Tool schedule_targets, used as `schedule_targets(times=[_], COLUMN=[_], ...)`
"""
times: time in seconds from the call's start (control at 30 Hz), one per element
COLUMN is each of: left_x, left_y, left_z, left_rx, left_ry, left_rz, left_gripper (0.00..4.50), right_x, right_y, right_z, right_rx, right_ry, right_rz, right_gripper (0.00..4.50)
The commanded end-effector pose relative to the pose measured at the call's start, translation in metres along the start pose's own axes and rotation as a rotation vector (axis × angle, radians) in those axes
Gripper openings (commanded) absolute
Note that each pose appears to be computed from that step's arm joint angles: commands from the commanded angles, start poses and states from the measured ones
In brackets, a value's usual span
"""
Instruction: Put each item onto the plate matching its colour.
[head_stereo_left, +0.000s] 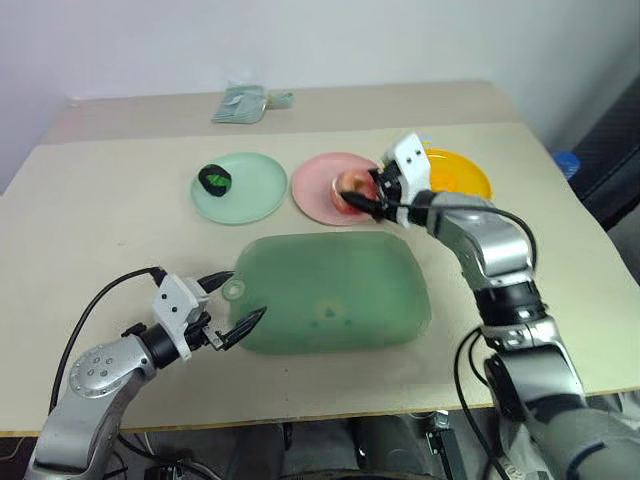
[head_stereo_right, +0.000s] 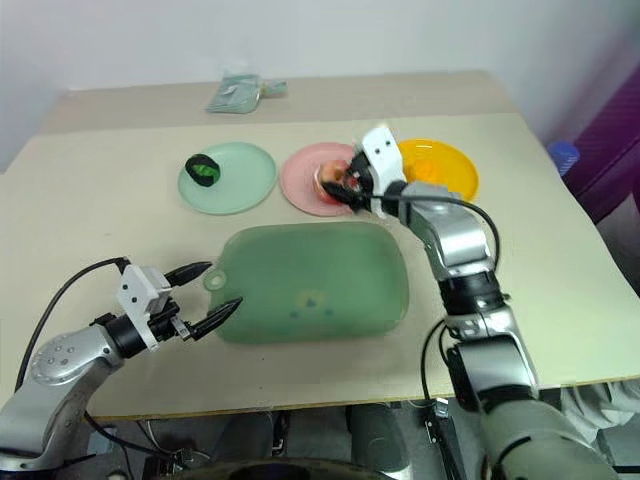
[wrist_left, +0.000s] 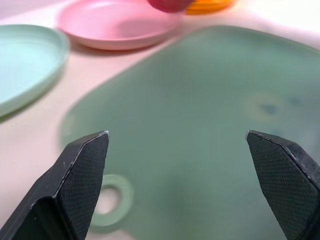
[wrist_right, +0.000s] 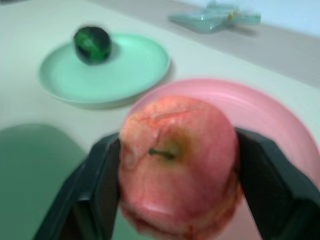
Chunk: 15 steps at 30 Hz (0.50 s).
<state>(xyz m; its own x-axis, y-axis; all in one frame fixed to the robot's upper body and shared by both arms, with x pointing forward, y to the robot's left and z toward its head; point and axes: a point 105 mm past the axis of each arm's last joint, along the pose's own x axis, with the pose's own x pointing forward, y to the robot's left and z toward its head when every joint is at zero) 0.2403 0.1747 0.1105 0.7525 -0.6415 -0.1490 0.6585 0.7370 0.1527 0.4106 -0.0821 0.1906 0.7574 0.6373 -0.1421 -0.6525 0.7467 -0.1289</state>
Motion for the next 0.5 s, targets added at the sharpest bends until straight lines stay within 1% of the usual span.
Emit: schedule_targets(times=[0.03,0.07,0.13,0.2,0.3,0.4,0.43,0.5], left_x=[-0.004,-0.006,-0.007,-0.011,-0.018,-0.035,-0.045,-0.056], left_y=[0.001,0.002,0.003,0.006,0.015,0.037,0.047,0.057], left_z=[0.011,0.011,0.011,0.011,0.011,0.004,0.001,-0.003], left_rx=[0.02,0.019,0.018,0.015,0.015,0.03,0.035,0.039], left_ry=[-0.031,-0.031,-0.032,-0.037,-0.042,-0.004,0.016,0.04], left_rz=[0.038,0.057,0.08,0.119,0.201,0.315,0.357,0.402], left_gripper=[4.5,4.5,4.5,4.5,4.5,4.5,4.5,4.5], right_x=[0.017,0.018,0.015,0.006,-0.02,-0.064,-0.084,-0.109], right_y=[-0.005,-0.006,-0.008,-0.011,-0.013,-0.01,-0.011,-0.012], right_z=[0.003,0.006,0.015,0.021,0.019,0.004,-0.008,-0.022], right_rx=[0.009,0.002,-0.023,-0.059,-0.099,-0.119,-0.108,-0.091], right_ry=[-0.018,-0.041,-0.092,-0.133,-0.172,-0.165,-0.131,-0.078], right_rz=[-0.046,-0.051,-0.061,-0.061,-0.001,0.123,0.161,0.203], right_gripper=[2.71,3.71,4.49,4.49,4.49,4.49,4.49,4.49])
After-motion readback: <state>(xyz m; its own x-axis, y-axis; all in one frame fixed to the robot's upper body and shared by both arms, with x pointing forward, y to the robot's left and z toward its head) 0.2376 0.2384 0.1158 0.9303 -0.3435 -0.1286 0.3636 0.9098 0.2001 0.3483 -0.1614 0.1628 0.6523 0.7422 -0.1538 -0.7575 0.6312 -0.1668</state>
